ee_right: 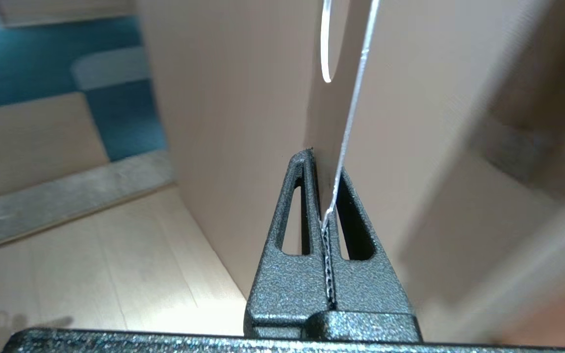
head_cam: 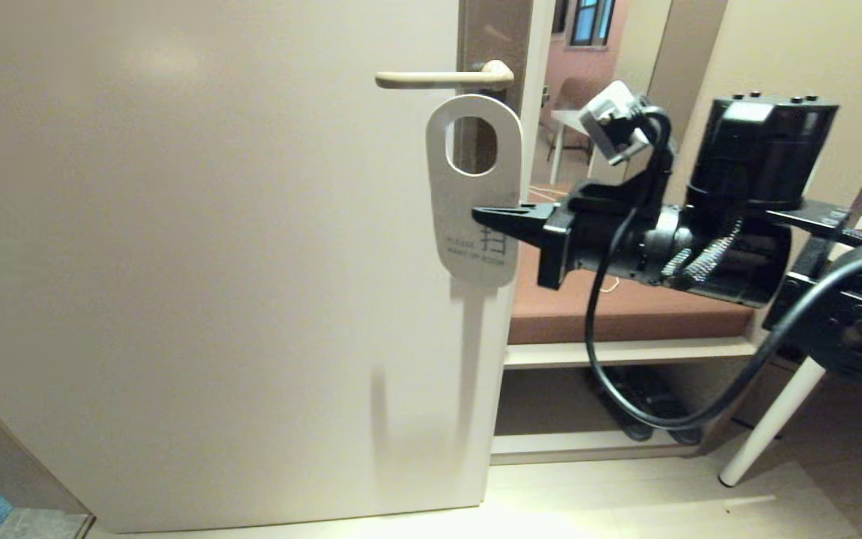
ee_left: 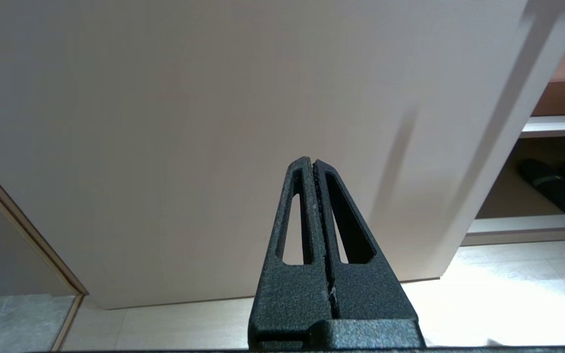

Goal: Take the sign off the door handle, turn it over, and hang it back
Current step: Hand it to the other hand

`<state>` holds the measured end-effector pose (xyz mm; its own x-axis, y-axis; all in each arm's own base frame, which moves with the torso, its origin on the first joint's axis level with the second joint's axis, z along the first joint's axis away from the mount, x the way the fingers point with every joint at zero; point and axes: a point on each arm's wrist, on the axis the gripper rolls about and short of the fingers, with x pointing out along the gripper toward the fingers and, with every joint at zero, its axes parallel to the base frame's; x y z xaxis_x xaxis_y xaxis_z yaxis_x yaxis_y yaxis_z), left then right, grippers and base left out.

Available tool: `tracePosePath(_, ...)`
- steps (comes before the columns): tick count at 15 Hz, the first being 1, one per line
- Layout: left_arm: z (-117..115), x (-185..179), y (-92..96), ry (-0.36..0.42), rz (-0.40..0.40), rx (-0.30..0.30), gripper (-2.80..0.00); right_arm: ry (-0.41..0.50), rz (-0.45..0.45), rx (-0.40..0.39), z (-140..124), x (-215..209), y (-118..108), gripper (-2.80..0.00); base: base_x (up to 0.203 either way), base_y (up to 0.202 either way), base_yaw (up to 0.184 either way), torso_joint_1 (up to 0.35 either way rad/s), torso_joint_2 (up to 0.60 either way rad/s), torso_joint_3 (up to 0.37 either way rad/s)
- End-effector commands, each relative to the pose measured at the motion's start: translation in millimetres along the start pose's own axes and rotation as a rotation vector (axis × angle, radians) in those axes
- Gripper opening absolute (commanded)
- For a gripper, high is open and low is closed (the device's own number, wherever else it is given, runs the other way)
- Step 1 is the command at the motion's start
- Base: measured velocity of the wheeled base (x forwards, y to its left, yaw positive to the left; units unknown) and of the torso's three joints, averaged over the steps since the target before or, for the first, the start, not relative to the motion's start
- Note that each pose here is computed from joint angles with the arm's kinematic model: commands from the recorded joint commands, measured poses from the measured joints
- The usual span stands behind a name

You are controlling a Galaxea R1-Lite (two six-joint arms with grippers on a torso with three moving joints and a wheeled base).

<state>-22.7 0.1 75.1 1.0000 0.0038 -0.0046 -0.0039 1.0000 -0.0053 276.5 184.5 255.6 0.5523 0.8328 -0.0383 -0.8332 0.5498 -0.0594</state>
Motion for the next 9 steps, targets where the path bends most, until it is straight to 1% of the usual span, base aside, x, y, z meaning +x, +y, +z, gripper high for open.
tracePosePath(1, 0, 0, 0.0, 0.002, 0.001, -0.001, -2.8, -0.018, -0.066, -0.017, 8, -42, -2, -2.8, 0.0, 0.0, 0.0, 0.0, 0.0, 0.0)
tracePosePath(3, 0, 0, 0.0, 0.002, 0.001, -0.001, -2.8, 0.003, -0.115, -0.023, 1, -66, -4, -2.8, 0.0, 0.0, 0.0, 0.0, 0.0, 0.0)
tracePosePath(5, 0, 0, 0.0, 0.002, 0.0, -0.001, -2.8, 0.02, -0.158, -0.02, -5, -89, 0, -2.8, 0.0, 0.0, 0.0, 0.0, 0.0, 0.0)
tracePosePath(6, 0, 0, 0.0, 0.002, 0.001, -0.001, -2.8, 0.029, -0.201, -0.017, -9, -101, 2, -2.8, 0.0, 0.0, 0.0, 0.0, 0.0, 0.0)
tracePosePath(7, 0, 0, 0.0, 0.002, 0.001, -0.001, -2.8, 0.038, -0.257, -0.015, -12, -112, 5, -2.8, 0.0, 0.0, 0.0, 0.0, 0.0, 0.0)
tracePosePath(9, 0, 0, 0.0, 0.002, 0.001, -0.001, -2.8, 0.047, -0.425, -0.015, -17, -136, 4, -2.8, 0.0, 0.0, 0.0, 0.0, 0.0, 0.0)
